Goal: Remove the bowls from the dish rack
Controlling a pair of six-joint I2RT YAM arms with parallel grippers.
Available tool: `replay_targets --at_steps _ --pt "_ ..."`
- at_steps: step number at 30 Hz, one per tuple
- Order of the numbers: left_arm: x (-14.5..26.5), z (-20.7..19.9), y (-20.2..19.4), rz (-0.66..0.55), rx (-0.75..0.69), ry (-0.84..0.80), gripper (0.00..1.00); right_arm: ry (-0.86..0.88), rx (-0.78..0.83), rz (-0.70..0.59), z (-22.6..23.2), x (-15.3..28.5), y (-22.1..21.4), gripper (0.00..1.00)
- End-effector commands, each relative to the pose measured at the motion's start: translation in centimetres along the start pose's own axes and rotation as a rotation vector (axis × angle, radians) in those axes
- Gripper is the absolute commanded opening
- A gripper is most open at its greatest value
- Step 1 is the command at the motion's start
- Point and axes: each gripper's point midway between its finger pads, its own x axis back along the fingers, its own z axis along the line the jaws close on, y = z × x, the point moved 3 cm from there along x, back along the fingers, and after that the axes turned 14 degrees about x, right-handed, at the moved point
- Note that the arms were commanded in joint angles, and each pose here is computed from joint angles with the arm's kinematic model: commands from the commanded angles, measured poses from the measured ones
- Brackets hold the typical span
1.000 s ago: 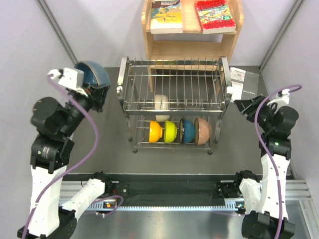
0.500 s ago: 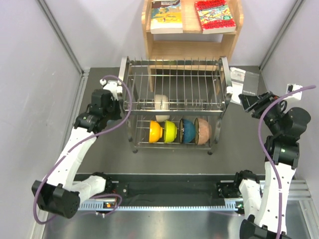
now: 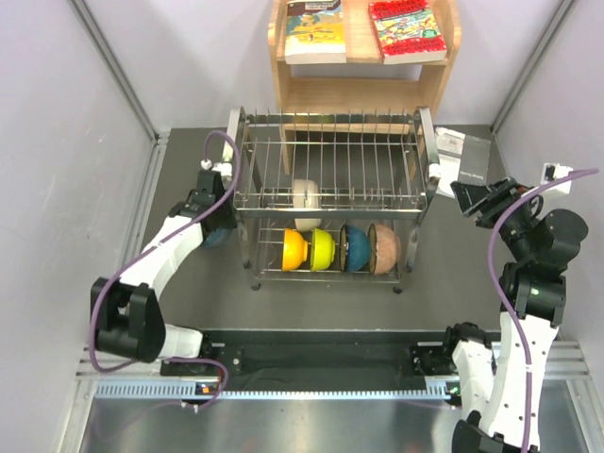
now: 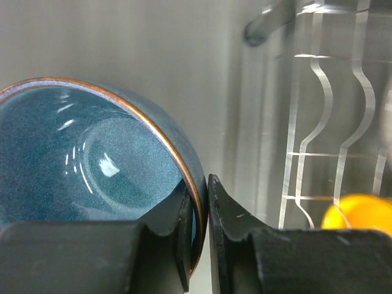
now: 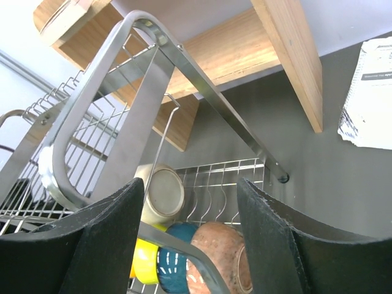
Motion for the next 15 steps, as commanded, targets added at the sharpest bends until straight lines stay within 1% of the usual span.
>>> replay_targets --at_steps 1,3,6,12,15 --pt "-1.7 1.3 1.4 -0.051 0.037 0.101 0.00 0.020 0.013 -0.008 0.2 -0.1 -0.2 0.62" --pt "-1.9 1.7 1.8 -0.044 0.030 0.136 0.00 0.019 0.010 -0.005 0.1 -0.2 -0.4 0.62" --pt "-2.8 2.1 1.2 0.015 0.015 0.175 0.00 0.019 0.000 0.000 -0.1 -0.3 -0.7 0.62" --pt "-5.1 2.9 -1.1 0.128 0.006 0.228 0.00 0.018 0.004 0.001 -0.2 -0.3 -0.8 0.62" --pt "-5.7 3.0 -1.7 0.164 0.009 0.238 0.00 0.018 0.003 0.002 -0.2 -0.3 -0.8 0.63"
